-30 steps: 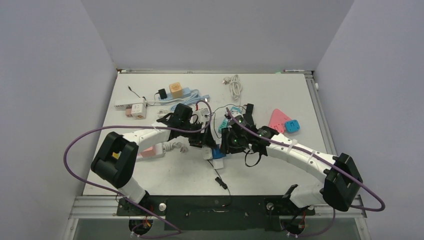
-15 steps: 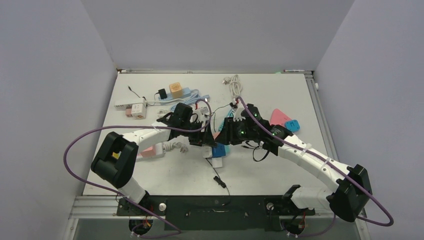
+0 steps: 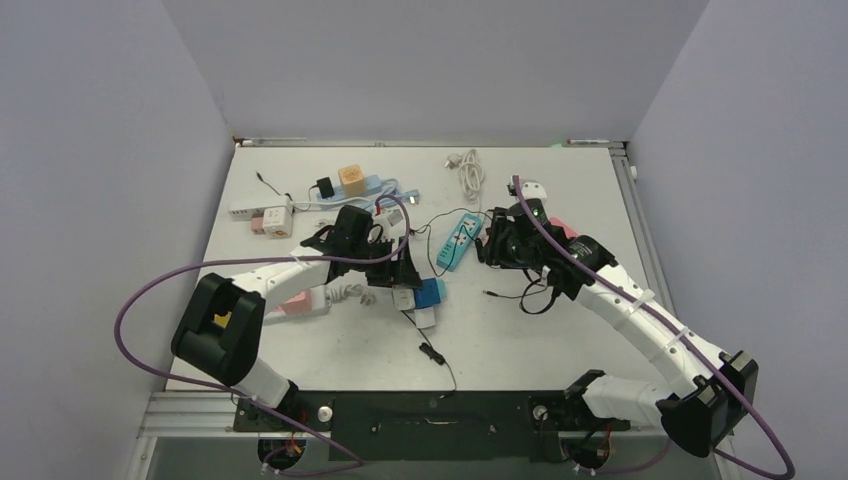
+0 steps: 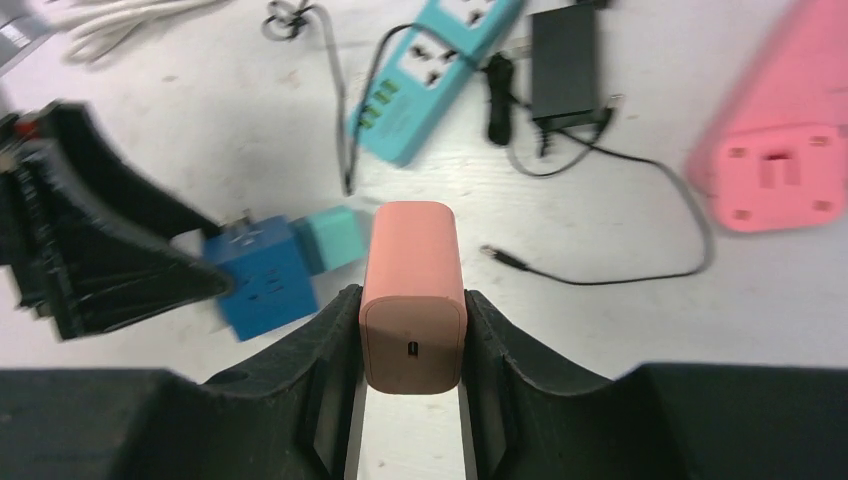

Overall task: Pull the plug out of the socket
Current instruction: Place the plug at the center of the board.

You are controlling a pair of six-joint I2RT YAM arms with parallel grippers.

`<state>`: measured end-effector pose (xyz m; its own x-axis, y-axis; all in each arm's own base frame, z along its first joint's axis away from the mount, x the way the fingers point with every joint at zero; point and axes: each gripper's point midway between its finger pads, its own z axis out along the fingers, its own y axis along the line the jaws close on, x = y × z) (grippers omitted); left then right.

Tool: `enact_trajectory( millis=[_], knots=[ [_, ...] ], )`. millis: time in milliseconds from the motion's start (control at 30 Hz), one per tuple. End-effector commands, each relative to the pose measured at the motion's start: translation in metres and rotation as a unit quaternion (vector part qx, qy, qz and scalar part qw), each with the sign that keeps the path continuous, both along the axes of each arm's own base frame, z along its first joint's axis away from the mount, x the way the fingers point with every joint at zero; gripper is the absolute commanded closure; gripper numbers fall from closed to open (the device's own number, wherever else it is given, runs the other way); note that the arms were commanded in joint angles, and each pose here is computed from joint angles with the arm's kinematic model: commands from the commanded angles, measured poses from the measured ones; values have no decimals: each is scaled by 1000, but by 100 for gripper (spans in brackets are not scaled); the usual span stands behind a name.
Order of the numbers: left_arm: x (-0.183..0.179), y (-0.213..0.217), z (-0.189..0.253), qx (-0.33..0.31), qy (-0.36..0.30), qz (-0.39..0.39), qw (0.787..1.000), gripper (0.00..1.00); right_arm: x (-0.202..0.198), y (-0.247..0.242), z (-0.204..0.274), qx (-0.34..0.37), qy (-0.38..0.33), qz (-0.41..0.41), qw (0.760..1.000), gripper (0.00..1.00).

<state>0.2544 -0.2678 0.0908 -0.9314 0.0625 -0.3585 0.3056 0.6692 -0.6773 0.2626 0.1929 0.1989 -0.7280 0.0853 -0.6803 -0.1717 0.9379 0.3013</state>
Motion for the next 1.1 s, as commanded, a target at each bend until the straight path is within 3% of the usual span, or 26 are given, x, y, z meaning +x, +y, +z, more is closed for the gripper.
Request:
enact_trajectory(
  millis=[0,233,600,1067],
  knots=[
    [12,-2,27,-27,-53,1,998,100,13,-59,12,-126,-35,-103,986,95],
    [11,-5,31,-39,-52,-6,998,100,44,-62,-1,-135,-37,-93,986,95],
    [12,-6,38,-45,-62,-7,997,100,123,-77,-68,-31,25,-63,997,95],
    [14,-3,47,-41,-81,-5,996,100,158,-91,-126,-48,80,-73,993,89]
  ],
)
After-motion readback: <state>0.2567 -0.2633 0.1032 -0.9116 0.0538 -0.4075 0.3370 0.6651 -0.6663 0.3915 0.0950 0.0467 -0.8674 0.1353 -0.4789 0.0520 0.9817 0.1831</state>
